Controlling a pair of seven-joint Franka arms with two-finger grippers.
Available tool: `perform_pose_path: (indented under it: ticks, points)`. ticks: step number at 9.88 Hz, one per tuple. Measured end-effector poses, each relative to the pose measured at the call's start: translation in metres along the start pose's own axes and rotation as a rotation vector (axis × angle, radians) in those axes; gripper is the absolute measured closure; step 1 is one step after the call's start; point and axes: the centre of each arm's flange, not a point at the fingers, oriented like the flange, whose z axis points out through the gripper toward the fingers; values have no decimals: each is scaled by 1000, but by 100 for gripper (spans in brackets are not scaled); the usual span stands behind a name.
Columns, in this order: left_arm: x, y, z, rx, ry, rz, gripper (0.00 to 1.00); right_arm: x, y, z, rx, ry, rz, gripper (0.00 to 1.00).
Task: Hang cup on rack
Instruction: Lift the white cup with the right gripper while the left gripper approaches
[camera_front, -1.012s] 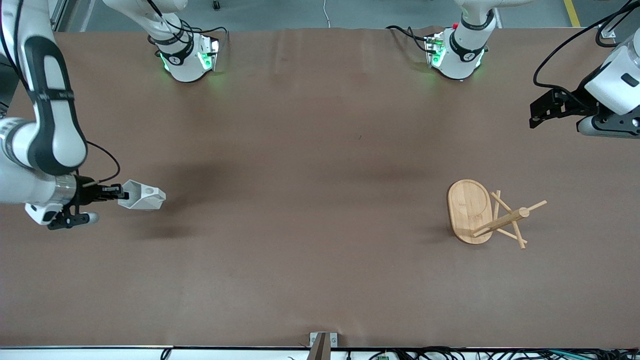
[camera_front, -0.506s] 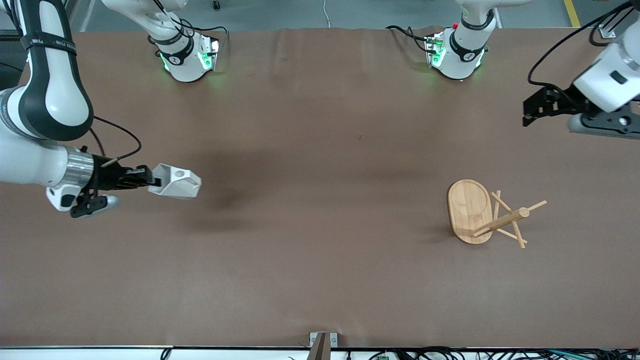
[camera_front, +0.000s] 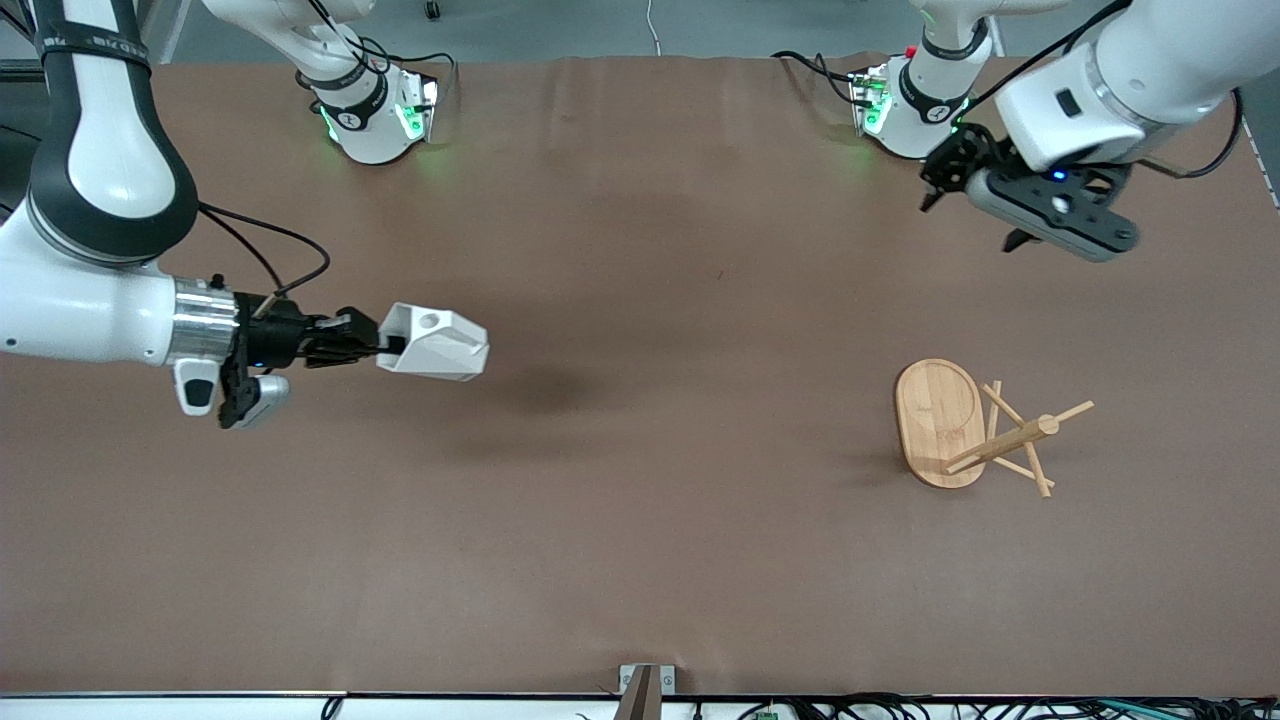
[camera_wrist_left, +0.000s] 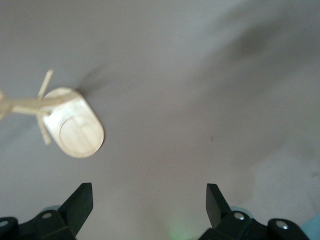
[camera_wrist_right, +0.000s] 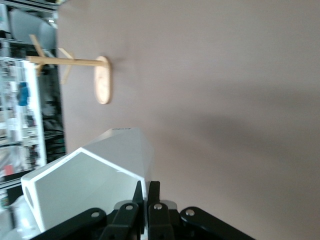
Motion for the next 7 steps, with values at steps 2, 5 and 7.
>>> perform_pose_path:
  ticks: [2, 5, 7]
  points:
    - [18, 53, 4, 2, 47, 190, 0, -1, -27, 20, 108, -19, -7, 96]
    - [39, 143, 8, 18, 158, 410, 0, -3, -58, 54, 315, -71, 15, 96]
    - [44, 171, 12, 3, 192, 515, 0, -8, -85, 81, 393, -110, 6, 96]
